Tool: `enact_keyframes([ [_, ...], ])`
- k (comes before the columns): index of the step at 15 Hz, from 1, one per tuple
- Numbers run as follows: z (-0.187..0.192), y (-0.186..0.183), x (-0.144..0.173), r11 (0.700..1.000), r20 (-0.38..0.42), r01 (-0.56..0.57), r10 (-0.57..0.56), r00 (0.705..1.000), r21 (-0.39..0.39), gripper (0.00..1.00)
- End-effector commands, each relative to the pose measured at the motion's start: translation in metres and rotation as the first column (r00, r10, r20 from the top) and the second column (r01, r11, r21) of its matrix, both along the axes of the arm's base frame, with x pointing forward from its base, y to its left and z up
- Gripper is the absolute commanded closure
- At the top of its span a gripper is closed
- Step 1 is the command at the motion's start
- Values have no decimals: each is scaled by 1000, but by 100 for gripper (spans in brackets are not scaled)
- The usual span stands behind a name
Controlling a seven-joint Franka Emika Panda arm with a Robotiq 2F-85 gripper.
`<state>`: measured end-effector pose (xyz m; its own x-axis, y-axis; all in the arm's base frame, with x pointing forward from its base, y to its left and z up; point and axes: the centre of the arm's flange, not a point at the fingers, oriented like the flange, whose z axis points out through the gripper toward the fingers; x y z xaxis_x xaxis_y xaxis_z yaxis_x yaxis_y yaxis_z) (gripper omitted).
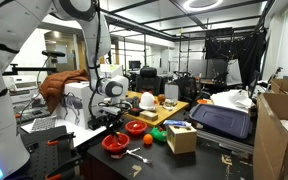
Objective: Remove the pliers from the red bowl
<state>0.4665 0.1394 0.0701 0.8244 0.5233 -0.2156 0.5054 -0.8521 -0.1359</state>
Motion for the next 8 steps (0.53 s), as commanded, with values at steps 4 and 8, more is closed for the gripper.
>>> enact_keyframes([
  [4,56,-2,9,1000,7,-11,11,1000,-24,81],
  [8,85,-2,17,998,44,-15,17,999,-57,81],
])
